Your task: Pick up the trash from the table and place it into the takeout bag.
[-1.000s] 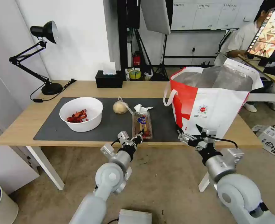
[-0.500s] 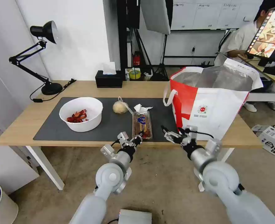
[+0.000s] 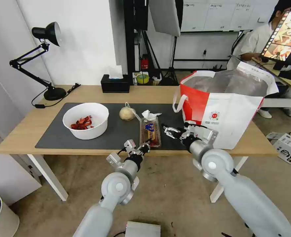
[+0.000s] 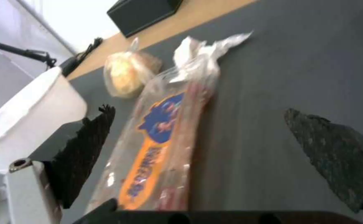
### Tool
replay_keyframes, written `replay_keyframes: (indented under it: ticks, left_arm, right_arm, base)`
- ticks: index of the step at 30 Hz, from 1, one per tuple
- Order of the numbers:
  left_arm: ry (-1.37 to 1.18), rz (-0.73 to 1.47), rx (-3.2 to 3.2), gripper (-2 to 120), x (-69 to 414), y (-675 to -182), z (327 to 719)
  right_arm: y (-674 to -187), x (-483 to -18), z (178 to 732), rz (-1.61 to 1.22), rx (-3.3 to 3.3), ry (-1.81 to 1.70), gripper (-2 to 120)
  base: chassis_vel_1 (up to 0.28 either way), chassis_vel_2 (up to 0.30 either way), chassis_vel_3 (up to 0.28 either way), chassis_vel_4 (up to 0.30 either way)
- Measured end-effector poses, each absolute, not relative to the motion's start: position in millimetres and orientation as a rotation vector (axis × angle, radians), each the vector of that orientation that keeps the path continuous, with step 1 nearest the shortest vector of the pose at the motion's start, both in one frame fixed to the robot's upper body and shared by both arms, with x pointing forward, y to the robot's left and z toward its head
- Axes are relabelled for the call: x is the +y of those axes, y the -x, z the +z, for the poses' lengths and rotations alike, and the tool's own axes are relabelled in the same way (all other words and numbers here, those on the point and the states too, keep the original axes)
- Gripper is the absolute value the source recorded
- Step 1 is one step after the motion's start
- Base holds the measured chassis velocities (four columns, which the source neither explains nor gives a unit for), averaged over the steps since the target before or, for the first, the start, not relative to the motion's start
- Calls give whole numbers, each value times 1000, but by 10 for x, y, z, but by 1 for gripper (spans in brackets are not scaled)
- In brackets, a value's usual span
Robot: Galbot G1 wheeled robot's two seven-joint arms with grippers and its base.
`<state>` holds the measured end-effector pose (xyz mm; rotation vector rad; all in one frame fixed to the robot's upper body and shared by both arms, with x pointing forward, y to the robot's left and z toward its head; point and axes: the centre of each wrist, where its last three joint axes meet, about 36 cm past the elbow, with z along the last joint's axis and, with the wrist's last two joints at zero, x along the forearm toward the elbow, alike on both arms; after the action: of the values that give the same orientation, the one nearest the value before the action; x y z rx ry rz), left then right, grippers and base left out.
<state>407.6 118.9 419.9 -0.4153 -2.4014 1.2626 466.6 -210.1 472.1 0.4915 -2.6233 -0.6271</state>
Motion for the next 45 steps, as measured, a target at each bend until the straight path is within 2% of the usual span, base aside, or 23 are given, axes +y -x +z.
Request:
replay_keyframes:
  ticks: [11,18,22,24,26,28,29,32,34,36,37,40,44,45]
  left_arm:
    - [420,1255,-2413,0,1221,-4071,4226]
    - [422,1255,-2412,0,1225,-4050,4229]
    - [421,1254,-2414,0,1234,-4048,4232]
    - [420,1255,-2416,0,1239,-4049,4236]
    - [420,1255,-2416,0,1240,-4049,4236]
    - [420,1255,-2416,0,1240,-4049,4236]
    - [420,1255,-2416,0,1240,-4049,4236]
    - [421,1256,-2417,0,1239,-4048,4239]
    - [421,1256,-2417,0,1239,-4047,4241]
    - [423,1257,-2418,0,1238,-4046,4245]
    - [423,1257,-2418,0,1238,-4046,4245]
    - [420,1257,-2417,0,1243,-4038,4241]
    - [418,1258,-2417,0,1247,-4034,4238]
    - [417,1258,-2417,0,1251,-4033,4236]
  right_arm:
    - [-4879,-1817,4616,-680,-2502,-486,100]
    - [-4981,-1694,4556,-693,-2473,-481,97]
    - [-5018,-1626,4558,-701,-2469,-482,91]
    - [-5044,-1590,4561,-702,-2467,-480,79]
    - [-5046,-1586,4561,-702,-2467,-480,76]
    - [-5059,-1569,4562,-699,-2467,-479,64]
    - [-5059,-1569,4562,-699,-2467,-479,64]
    - [-5075,-1554,4552,-695,-2463,-477,50]
    - [-5080,-1550,4545,-695,-2462,-475,46]
    - [-5086,-1539,4528,-696,-2458,-473,34]
    - [-5086,-1539,4528,-696,-2458,-473,34]
    - [-5079,-1524,4520,-700,-2454,-473,21]
    - [-5073,-1514,4508,-702,-2452,-472,11]
    - [-5070,-1510,4497,-702,-2450,-470,5]
  base:
    - [0,0,0,0]
    - [0,0,0,0]
    - [0,0,0,0]
    - [0,0,0,0]
    - [0,0,0,0]
    - [0,0,0,0]
    - [0,0,0,0]
    - [0,0,0,0]
    - [0,0,0,0]
    - [0,0,0,0]
    - [0,0,0,0]
    - [0,0,0,0]
    - [0,0,0,0]
    - [0,0,0,0]
